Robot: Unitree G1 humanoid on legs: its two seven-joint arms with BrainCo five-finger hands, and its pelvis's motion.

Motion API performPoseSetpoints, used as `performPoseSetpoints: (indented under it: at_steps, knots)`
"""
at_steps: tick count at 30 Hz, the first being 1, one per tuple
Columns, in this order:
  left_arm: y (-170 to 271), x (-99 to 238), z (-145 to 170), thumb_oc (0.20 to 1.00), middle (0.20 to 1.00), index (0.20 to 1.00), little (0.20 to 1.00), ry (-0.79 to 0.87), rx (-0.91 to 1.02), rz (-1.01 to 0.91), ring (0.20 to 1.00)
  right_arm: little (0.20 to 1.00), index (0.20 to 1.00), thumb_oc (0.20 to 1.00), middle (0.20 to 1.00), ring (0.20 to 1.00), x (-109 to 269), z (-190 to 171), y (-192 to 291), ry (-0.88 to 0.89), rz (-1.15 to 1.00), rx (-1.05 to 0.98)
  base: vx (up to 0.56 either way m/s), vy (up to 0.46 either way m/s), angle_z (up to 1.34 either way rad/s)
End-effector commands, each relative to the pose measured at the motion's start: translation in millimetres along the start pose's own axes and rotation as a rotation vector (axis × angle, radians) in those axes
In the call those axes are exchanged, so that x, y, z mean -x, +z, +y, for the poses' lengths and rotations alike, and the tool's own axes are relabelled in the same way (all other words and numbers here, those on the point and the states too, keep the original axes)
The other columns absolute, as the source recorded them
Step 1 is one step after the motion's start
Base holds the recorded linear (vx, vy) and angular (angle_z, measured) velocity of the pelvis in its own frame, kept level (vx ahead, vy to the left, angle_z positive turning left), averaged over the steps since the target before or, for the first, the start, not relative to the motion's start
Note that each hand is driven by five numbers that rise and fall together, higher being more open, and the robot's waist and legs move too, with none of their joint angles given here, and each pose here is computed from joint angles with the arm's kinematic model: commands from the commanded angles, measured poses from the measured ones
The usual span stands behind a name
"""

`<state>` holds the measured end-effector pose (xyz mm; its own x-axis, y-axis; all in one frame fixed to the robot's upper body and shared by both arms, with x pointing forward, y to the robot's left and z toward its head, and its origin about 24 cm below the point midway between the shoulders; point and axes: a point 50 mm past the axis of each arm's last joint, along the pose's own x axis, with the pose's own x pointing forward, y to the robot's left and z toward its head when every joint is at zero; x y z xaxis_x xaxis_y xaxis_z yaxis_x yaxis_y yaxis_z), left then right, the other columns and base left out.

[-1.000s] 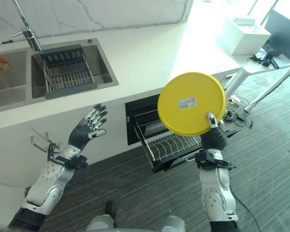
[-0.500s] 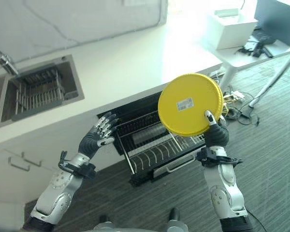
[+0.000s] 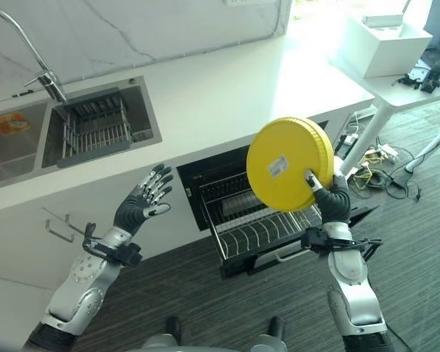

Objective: Place the dishes in the dishwasher.

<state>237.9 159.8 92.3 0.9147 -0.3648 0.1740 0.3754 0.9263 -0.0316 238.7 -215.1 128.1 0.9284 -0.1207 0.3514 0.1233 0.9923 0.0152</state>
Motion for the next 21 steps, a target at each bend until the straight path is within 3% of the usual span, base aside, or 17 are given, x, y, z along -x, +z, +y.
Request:
performPoseSetpoints:
  at_steps: [1,5,10,21]
  knots:
    - [27,-4,6,1.0,1.0,1.0,1.0,0.006,-0.006,-0.144,1.0,0.2,0.2,0.2,0.2,0.2,-20,2,64,-0.017,-0.403,0.177,0.08,0.197,0.05]
    - [29,-2,9,1.0,1.0,1.0,1.0,-0.04,-0.027,-0.137,1.0,0.2,0.2,0.2,0.2,0.2,-23,-12,69,-0.08,-0.448,0.313,0.09,0.194,0.04]
    - [40,-8,14,1.0,1.0,1.0,1.0,-0.039,-0.091,-0.178,1.0,0.2,0.2,0.2,0.2,0.2,-26,-3,70,-0.054,-0.558,0.504,0.01,-0.104,-0.14]
    - [-10,31,35,1.0,1.0,1.0,1.0,0.105,0.003,0.062,1.0,0.2,0.2,0.2,0.2,0.2,-21,-2,65,0.221,-0.569,0.919,0.08,-0.133,0.03]
